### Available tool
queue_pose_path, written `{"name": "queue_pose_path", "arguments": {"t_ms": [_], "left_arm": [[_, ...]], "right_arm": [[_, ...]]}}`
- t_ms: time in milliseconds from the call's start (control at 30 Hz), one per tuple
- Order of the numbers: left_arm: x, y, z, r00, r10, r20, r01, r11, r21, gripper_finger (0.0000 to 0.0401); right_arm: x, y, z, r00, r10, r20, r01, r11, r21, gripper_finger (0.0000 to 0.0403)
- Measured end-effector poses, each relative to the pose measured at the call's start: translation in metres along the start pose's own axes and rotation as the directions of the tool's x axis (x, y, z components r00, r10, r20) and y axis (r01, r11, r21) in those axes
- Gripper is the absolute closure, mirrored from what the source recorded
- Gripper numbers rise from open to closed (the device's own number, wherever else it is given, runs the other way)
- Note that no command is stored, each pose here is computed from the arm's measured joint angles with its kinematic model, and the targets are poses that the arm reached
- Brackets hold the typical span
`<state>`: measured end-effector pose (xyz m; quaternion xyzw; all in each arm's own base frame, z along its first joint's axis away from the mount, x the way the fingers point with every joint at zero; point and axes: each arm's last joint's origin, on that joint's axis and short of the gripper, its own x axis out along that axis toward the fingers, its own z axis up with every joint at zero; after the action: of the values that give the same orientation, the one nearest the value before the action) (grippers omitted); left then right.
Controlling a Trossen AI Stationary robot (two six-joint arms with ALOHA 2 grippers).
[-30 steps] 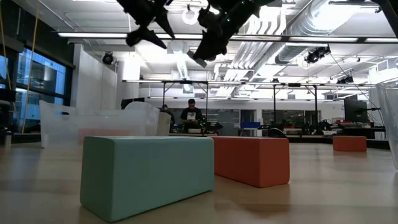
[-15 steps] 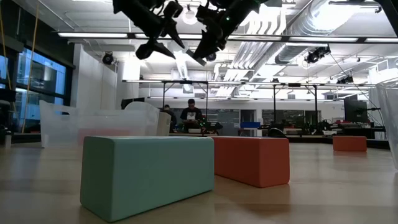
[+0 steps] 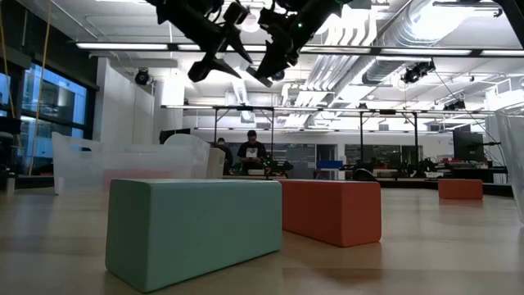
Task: Sort & place blocks by color
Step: Put the blue block into the gray bin
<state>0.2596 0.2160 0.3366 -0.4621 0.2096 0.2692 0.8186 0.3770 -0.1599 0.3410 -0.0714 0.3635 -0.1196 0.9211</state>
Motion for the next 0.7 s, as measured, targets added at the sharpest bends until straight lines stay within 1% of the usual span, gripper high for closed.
{"name": "queue_pose_path", "arguments": {"t_ms": [167,533,600,700], "left_arm": [[0.003,-0.003,0.001,1.000,-0.021,0.022,0.021,1.000,-0.005,0.0233],[0.016,0.003,0.001,1.000,0.007,-0.002,-0.007,1.000,-0.019,0.0234],[0.017,0.003,0.002,1.000,0.010,0.014,-0.010,1.000,-0.016,0.0238],[0.019,0.003,0.002,1.000,0.007,0.012,-0.007,1.000,-0.010,0.0256]], "right_arm": [[0.000,0.001,0.000,1.000,0.002,0.001,-0.002,1.000,-0.001,0.0302],[0.000,0.002,0.003,1.000,0.006,0.028,-0.006,1.000,-0.005,0.0302],[0.000,0.002,0.003,1.000,0.007,0.027,-0.007,1.000,-0.005,0.0302],[0.000,0.002,0.003,1.000,0.008,0.023,-0.008,1.000,-0.005,0.0302]]}}
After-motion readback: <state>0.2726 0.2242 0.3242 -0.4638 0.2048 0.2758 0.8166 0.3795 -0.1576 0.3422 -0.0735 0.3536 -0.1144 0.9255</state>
